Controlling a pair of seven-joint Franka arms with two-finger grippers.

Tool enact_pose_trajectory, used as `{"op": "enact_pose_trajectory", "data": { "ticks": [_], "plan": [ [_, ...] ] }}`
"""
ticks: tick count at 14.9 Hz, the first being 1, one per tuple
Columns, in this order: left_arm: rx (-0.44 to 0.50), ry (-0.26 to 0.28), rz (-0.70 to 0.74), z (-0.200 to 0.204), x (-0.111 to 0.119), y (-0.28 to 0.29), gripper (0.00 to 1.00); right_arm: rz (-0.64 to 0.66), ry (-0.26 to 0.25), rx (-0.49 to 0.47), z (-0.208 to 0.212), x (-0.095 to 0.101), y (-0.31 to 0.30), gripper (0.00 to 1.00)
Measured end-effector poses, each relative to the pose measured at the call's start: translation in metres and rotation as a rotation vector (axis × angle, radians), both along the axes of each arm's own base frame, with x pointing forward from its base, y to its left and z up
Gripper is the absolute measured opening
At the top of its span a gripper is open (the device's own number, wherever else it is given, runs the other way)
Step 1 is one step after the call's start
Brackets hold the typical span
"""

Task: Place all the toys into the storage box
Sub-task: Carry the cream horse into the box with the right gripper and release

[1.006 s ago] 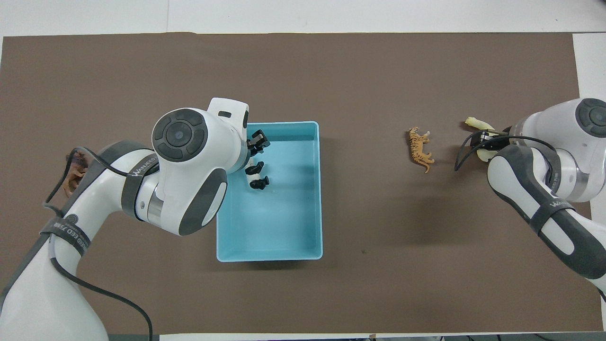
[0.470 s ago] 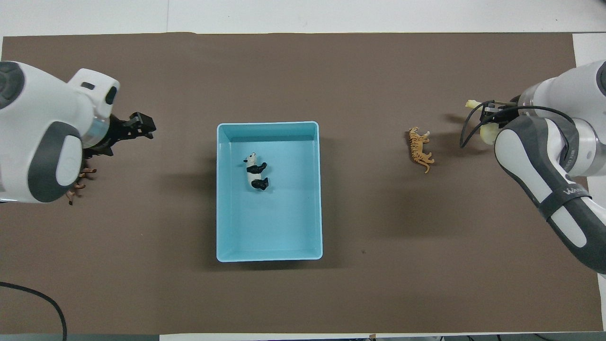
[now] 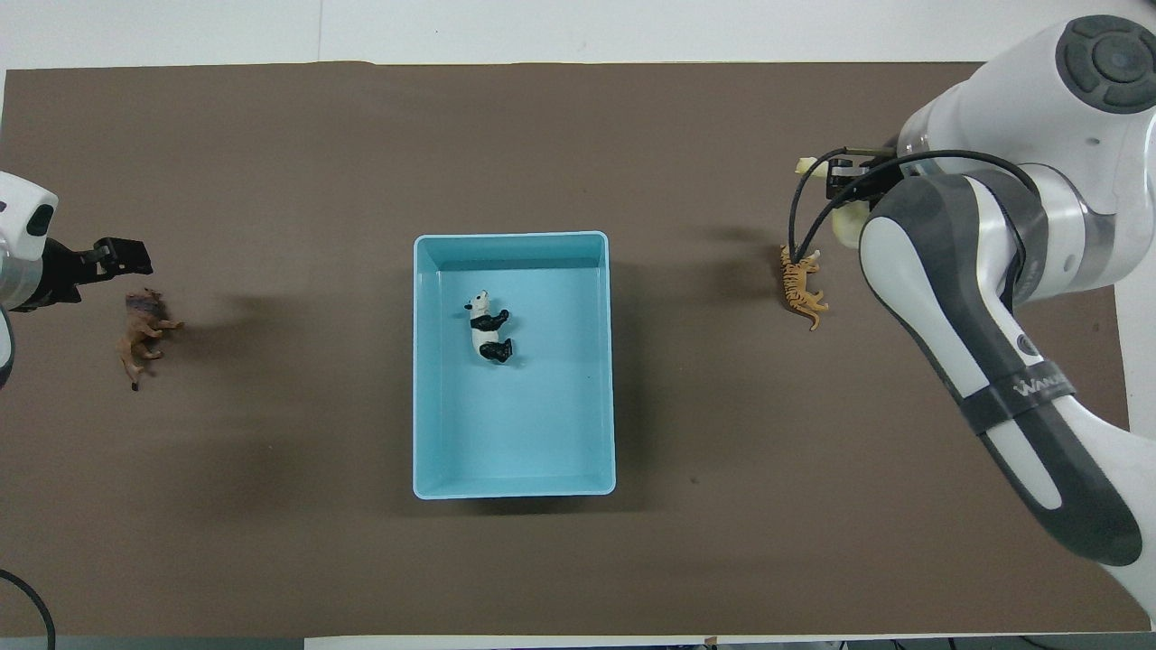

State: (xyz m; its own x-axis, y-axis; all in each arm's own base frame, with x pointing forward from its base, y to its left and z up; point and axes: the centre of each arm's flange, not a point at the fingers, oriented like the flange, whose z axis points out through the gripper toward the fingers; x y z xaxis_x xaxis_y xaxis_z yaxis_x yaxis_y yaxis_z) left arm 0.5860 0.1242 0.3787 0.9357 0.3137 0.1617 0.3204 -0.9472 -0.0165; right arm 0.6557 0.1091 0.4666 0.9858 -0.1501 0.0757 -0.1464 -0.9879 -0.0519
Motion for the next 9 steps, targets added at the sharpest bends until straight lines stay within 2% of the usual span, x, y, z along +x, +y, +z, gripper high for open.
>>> {"op": "enact_pose_trajectory", "data": {
  "ticks": [2,4,7,9],
  "plan": [
    [0.004,-0.006,0.011,-0.020,-0.008,0.015,1.00,0.019,-0.011,0.058,0.024,-0.015,0.079,0.40],
    [0.002,0.009,0.007,-0.034,-0.009,0.013,1.00,0.076,-0.029,0.078,0.030,-0.040,0.156,0.40],
    [0.001,0.022,0.000,-0.054,-0.008,0.011,1.00,0.167,-0.053,0.105,0.030,-0.073,0.232,0.40],
    [0.004,0.022,-0.021,-0.060,-0.007,0.010,1.00,0.153,-0.068,0.134,0.024,-0.095,0.278,0.40]
  ]
}}
